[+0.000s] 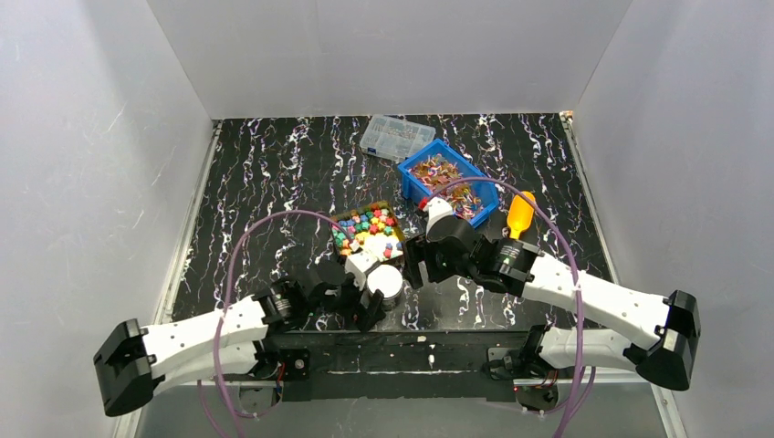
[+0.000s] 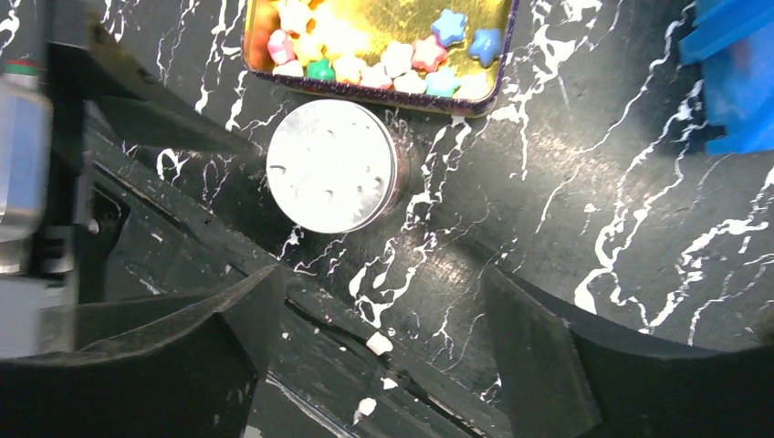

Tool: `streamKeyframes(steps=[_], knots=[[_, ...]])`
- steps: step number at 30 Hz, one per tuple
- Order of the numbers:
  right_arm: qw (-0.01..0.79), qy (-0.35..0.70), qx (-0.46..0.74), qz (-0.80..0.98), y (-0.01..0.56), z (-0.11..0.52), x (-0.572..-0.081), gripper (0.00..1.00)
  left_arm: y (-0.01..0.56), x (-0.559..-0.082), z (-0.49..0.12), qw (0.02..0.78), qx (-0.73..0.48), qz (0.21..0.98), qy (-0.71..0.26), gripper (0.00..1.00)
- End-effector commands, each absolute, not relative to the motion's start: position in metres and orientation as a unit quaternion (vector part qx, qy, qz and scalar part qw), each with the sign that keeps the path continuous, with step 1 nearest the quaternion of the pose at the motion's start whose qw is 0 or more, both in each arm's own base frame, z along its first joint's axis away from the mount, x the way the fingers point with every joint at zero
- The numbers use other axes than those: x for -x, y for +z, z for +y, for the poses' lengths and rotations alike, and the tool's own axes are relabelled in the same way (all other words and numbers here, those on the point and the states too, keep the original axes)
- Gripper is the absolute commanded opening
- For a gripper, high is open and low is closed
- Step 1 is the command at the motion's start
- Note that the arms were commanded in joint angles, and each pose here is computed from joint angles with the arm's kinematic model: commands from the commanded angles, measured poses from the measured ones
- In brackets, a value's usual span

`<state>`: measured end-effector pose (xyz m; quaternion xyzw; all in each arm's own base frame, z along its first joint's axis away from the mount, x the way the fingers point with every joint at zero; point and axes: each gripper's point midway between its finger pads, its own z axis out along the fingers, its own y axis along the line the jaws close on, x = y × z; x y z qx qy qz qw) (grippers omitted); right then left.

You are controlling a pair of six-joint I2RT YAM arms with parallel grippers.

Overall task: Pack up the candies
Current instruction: Screw the bottle lid onto the packing bottle, then reset both arms

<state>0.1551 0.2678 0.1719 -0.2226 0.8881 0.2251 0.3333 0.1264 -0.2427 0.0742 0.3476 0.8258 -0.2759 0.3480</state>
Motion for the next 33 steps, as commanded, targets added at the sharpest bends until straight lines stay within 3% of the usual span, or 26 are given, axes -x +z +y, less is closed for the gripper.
streamKeyframes(steps=[1, 3, 12, 19, 33], knots=[[0.373, 0.216, 0.222, 0.874, 0.204, 0.269, -0.174, 0.93, 0.113, -0.131, -0.231, 0.358, -0.290, 0.846, -0.268, 0.98], [0.382, 0.213, 0.221, 0.872, 0.212, 0.269, -0.178, 0.98, 0.128, -0.138, -0.222, 0.366, -0.270, 0.857, -0.242, 0.98], [0.403, 0.183, 0.209, 0.872, 0.238, 0.256, -0.211, 0.98, 0.206, -0.158, -0.204, 0.373, -0.255, 0.878, -0.159, 0.98], [0.405, 0.177, 0.171, 0.881, 0.253, 0.229, -0.254, 0.98, 0.250, -0.179, -0.197, 0.386, -0.243, 0.877, -0.153, 0.98], [0.428, 0.177, 0.044, 0.885, 0.274, 0.136, -0.305, 0.99, 0.279, -0.246, -0.108, 0.443, -0.013, 0.886, -0.136, 0.98]])
